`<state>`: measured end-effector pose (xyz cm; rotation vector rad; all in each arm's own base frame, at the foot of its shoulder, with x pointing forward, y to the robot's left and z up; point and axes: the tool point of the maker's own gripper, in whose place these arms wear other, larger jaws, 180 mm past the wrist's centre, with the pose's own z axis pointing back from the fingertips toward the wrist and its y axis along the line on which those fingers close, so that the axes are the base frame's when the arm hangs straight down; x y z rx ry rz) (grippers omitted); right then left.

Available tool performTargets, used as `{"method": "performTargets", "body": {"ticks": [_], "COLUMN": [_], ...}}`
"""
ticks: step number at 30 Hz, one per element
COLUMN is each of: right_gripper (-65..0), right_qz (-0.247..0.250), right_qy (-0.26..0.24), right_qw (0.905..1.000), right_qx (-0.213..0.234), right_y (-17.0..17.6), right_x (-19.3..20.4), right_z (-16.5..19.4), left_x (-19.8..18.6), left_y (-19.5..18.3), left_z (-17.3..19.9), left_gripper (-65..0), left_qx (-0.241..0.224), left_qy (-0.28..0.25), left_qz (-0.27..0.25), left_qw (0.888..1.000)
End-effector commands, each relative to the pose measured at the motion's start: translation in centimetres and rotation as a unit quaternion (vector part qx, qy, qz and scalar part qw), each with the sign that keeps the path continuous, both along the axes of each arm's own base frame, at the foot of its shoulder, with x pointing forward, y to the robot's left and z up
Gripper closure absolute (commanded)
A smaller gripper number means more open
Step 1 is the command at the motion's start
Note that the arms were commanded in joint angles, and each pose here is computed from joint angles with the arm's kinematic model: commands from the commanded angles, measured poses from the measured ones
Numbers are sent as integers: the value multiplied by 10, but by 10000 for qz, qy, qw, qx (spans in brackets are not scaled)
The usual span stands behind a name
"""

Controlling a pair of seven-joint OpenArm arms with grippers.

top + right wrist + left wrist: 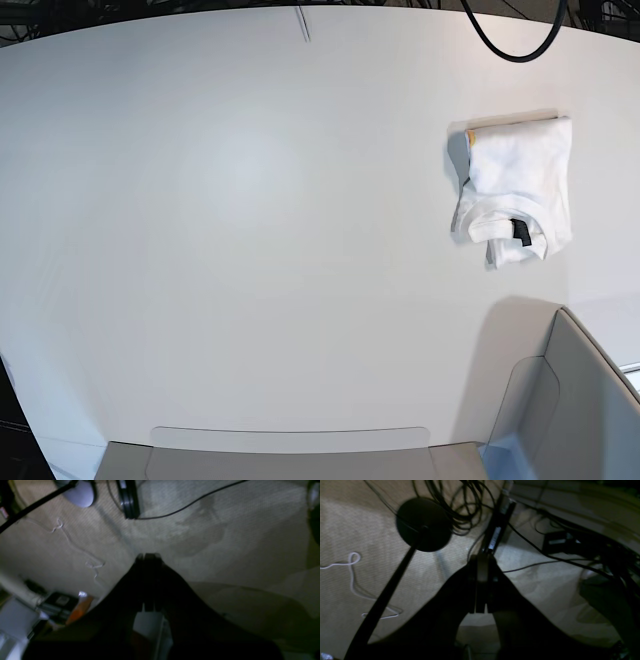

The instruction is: Layout the t-shirt on the table in an organized manner, then fold the t-shirt properly

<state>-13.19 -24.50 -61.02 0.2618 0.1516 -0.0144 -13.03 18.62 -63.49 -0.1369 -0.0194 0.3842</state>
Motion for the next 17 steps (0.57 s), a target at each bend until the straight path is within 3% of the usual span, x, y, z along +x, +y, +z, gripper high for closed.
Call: {"method": "performTargets", "body": {"ticks": [1,5,10,17], "right_gripper": [0,0,0,0], "right_qz": [74,301,660,1253], "right_qy": [28,-146,-310,-386], "right_qw": [9998,9964,9856,9637], "right_qx": [-208,-777,-1528,-2325], "right_y": [-15,-33,-60,-74], "right_x": [-3,13,35,49], "right_z": [1,-8,-13,-17], "left_x": [-17,-26,-27,-10], "left_y": [0,23,43,48], "left_z": [2,0,0,-3], "left_gripper": [0,0,0,0], "left_qx": [-7,649,1449,1626], "left_qy": [219,523,774,691], "left_qz": [-169,-666,-1086,-1228], "left_qw": [9996,9943,9804,9766]}}
